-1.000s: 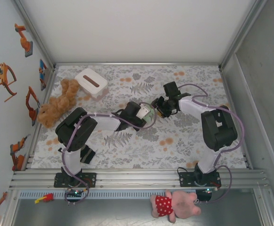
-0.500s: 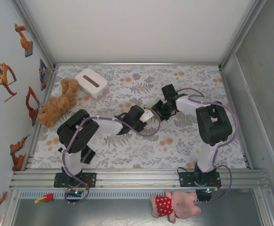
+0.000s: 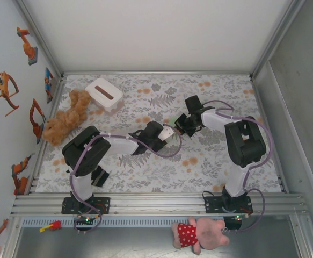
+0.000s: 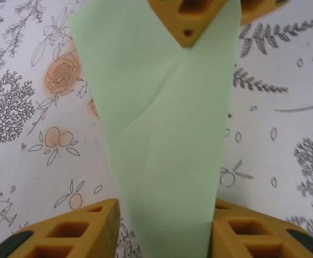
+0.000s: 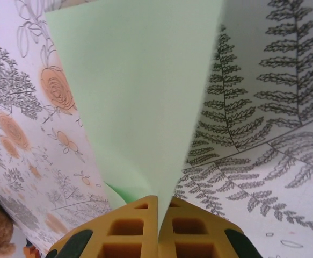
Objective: Fold a paper plane with a square sheet of paper (pick it up from the middle)
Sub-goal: Fold the wing for the fifth time at the center of the table.
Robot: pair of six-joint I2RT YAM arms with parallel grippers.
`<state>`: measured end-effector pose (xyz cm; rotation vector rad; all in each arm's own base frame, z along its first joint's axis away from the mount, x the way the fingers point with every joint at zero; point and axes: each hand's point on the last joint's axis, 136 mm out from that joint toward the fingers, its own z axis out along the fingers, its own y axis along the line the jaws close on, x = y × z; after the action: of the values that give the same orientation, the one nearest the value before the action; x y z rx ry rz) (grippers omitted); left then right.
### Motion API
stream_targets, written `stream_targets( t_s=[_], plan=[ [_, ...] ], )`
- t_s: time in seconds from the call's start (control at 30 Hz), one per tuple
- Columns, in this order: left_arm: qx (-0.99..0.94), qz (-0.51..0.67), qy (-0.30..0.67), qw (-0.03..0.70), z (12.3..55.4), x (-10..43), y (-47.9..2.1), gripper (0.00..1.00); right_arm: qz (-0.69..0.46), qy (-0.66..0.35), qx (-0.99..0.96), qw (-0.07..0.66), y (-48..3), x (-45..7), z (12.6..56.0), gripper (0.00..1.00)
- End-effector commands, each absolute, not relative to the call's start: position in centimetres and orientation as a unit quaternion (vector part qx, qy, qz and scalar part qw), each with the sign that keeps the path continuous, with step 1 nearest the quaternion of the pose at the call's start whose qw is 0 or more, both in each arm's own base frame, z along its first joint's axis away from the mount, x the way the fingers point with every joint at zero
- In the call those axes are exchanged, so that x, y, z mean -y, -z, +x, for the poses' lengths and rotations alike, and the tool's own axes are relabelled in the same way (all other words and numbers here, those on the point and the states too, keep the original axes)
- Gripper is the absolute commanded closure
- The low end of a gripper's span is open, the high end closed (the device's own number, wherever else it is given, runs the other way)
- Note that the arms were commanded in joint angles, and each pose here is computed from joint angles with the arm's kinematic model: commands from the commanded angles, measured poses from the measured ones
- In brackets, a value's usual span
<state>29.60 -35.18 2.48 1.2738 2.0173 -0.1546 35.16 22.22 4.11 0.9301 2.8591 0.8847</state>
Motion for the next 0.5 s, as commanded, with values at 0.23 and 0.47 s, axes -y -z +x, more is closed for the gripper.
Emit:
stream_targets(
  t_s=[0.23,0.47],
  plan=[
    [-0.785,0.492,0.095,0.364,28.4,36.2,-3.8,0.53,0.313,-0.294,-0.903,0.008,-4.6,-22.2,35.1,1.0],
    [-0.788,0.494,0.101,0.354,28.5,36.8,-3.0,0.63,0.314,-0.293,-0.903,0.003,-4.3,-22.2,34.8,1.0]
  ],
)
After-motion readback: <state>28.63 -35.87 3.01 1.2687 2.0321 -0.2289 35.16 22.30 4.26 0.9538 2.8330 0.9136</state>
